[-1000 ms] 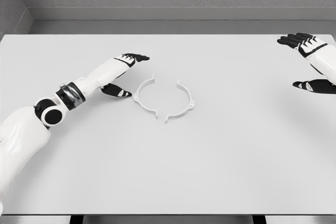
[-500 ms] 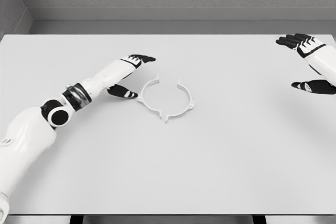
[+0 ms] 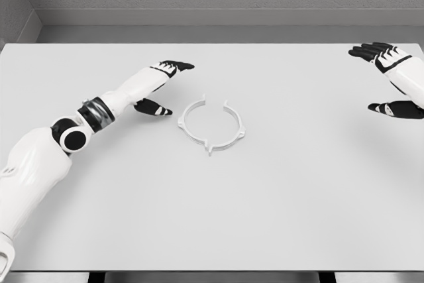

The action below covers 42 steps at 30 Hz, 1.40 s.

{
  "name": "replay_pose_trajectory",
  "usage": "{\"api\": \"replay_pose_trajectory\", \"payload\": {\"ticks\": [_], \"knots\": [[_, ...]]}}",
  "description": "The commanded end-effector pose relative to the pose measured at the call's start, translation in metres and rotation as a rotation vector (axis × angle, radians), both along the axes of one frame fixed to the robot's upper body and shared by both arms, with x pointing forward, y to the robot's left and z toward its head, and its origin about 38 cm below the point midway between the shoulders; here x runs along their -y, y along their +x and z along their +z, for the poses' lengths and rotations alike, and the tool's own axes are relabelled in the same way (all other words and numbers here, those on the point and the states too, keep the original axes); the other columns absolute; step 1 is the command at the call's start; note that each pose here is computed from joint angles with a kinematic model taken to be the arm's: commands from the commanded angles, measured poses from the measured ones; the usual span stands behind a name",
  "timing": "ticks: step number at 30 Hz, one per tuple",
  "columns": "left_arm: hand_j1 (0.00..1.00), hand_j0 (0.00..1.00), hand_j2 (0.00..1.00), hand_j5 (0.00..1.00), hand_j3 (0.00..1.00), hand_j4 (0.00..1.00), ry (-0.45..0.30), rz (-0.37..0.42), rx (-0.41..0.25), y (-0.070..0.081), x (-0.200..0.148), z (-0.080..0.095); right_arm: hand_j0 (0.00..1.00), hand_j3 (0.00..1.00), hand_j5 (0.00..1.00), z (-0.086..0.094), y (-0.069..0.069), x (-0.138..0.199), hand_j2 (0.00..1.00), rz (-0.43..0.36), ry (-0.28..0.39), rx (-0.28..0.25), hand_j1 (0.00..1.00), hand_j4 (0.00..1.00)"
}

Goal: Assemble PVC drainage pipe clamps

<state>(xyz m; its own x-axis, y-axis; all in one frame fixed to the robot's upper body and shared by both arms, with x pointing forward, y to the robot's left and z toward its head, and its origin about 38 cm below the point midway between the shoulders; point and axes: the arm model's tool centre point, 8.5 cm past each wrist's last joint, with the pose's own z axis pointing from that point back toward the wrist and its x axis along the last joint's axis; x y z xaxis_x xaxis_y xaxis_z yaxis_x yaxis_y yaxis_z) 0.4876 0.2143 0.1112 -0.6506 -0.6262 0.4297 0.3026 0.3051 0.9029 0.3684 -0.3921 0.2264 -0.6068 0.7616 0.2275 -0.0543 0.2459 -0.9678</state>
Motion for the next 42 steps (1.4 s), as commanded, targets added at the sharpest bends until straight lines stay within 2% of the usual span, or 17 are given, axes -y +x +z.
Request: {"api": "replay_pose_trajectory", "payload": {"ticks": [1,20,42], "knots": [[1.00,1.00,1.00,1.00,1.00,1.00,-0.010,0.006,-0.014,0.000,0.002,-0.004,1.00,1.00,1.00,0.001,0.000,0.000,1.00,-0.001,0.007,0.000,1.00,1.00],[1.00,1.00,1.00,1.00,1.00,1.00,-0.034,-0.005,-0.040,0.002,0.023,-0.013,1.00,1.00,1.00,0.001,0.000,0.001,1.00,-0.002,0.008,0.000,1.00,1.00],[1.00,1.00,1.00,1.00,1.00,1.00,-0.038,-0.005,-0.031,0.003,0.022,-0.009,1.00,1.00,1.00,0.002,0.000,-0.001,1.00,0.003,0.010,0.006,1.00,1.00]]}}
